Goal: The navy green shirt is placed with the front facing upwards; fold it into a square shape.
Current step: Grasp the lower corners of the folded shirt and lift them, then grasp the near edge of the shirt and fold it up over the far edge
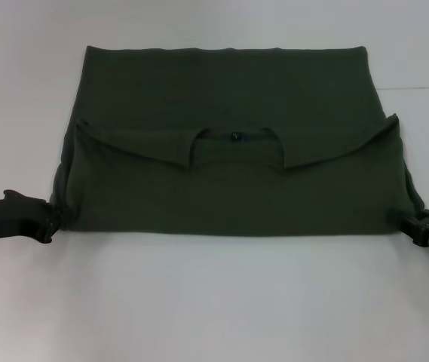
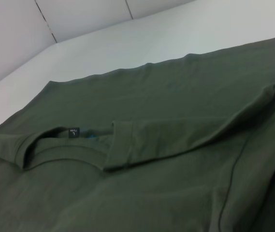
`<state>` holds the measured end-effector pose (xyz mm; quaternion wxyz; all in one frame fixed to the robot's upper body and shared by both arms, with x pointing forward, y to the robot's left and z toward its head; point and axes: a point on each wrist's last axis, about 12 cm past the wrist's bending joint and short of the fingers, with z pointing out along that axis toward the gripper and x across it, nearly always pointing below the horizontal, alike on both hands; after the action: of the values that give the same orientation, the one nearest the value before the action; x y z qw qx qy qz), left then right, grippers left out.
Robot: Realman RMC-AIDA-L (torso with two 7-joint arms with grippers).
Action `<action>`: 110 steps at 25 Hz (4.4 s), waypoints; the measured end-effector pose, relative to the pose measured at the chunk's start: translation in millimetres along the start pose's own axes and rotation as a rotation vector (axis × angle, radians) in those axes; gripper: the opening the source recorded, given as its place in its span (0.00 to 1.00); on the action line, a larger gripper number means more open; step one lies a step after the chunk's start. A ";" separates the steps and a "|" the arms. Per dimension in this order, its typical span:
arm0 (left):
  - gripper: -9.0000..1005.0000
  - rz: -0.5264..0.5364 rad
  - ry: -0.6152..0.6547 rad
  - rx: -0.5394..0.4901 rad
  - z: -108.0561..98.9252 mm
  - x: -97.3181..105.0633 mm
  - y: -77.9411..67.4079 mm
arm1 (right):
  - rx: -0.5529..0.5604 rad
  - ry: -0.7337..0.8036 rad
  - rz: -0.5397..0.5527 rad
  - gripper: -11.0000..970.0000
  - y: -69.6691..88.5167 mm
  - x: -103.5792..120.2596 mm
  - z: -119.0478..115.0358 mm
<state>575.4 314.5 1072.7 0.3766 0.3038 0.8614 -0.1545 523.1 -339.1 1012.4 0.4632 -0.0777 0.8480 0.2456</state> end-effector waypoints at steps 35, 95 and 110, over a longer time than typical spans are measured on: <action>0.03 0.114 -0.149 0.199 -76.8 82.5 -36.4 | -0.145 -0.139 -0.152 0.07 20.0 63.5 -81.5; 0.04 0.177 -0.366 0.171 -114.4 148.4 -81.3 | -0.120 -0.200 -0.147 0.07 35.5 108.9 -144.2; 0.03 0.197 -0.458 0.142 -132.0 151.0 -88.4 | -0.157 -0.235 -0.104 0.07 35.8 99.9 -159.7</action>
<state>365.3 373.5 1052.1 0.5528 0.3690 0.7069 -0.2421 335.0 -376.5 1014.3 0.5639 -0.1279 0.7610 0.2942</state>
